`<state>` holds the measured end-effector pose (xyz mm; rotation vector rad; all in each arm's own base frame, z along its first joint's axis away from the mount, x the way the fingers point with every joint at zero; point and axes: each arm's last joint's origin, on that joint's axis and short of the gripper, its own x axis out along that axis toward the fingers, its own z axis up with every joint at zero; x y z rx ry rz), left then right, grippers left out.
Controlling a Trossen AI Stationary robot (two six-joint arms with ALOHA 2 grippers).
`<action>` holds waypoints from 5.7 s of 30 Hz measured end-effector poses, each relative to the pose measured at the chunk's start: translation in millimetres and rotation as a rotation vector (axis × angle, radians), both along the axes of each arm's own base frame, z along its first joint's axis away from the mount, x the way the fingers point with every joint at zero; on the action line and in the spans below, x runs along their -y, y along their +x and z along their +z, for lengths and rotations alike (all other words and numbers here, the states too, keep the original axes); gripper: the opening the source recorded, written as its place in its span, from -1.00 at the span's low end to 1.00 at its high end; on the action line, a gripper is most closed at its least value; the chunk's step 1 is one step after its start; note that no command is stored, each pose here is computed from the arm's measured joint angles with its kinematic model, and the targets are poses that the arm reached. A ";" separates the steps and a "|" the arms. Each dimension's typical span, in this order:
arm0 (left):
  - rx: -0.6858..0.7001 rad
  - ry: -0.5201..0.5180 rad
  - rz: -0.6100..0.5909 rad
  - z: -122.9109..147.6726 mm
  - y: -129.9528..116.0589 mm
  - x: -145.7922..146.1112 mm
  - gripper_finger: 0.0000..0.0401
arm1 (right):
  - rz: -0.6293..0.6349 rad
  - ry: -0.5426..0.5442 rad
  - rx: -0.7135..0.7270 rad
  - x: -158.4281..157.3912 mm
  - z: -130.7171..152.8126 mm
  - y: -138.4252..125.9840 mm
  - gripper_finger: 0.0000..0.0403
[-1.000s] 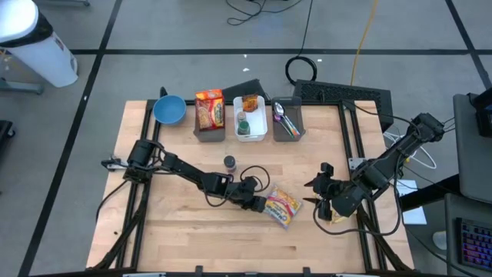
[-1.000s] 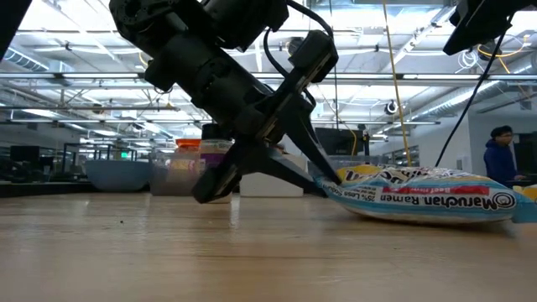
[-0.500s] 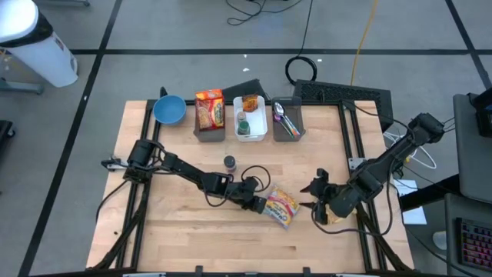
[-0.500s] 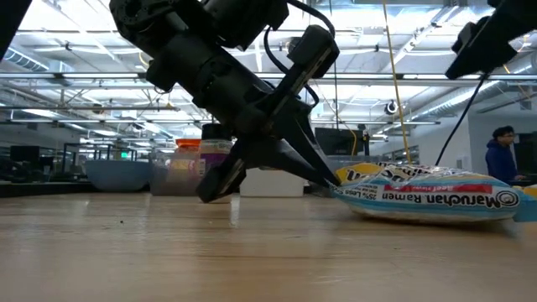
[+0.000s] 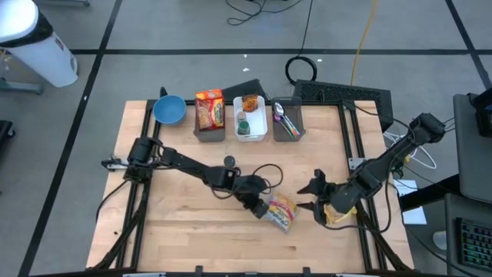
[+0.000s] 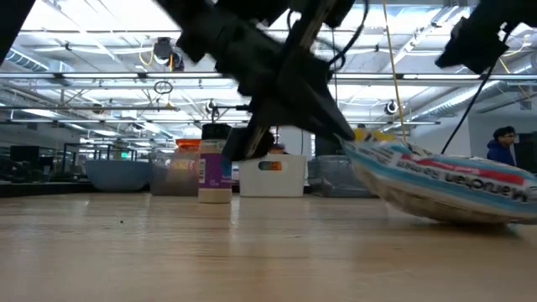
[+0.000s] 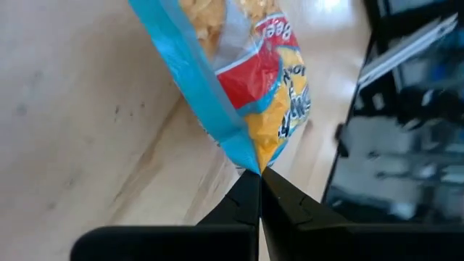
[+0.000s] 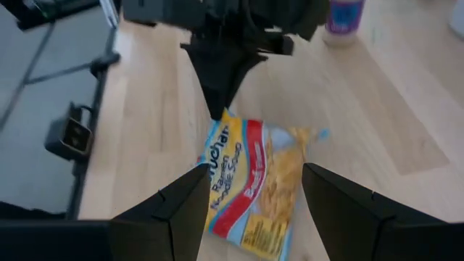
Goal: Pick & Place Food Item
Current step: Put the blue noodle pack into the left black bin
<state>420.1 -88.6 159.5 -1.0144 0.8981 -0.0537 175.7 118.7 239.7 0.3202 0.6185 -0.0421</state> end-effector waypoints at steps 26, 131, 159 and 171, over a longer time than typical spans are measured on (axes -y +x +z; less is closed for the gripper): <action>-0.025 0.701 -0.264 200.8 -1.8 -35.0 -0.99 | -0.024 0.039 0.305 35.8 48.3 -4.7 0.05; 0.091 0.798 -0.398 243.6 -26.3 -26.1 -0.99 | 0.287 0.299 0.472 95.1 47.5 65.3 -0.40; 0.106 0.785 -0.372 245.0 -24.6 -25.9 -0.93 | 0.286 0.286 0.431 95.1 43.2 64.8 -1.00; 0.121 0.581 -0.388 245.5 -22.1 -48.4 -0.77 | 0.283 0.297 0.431 95.1 43.9 64.0 -1.00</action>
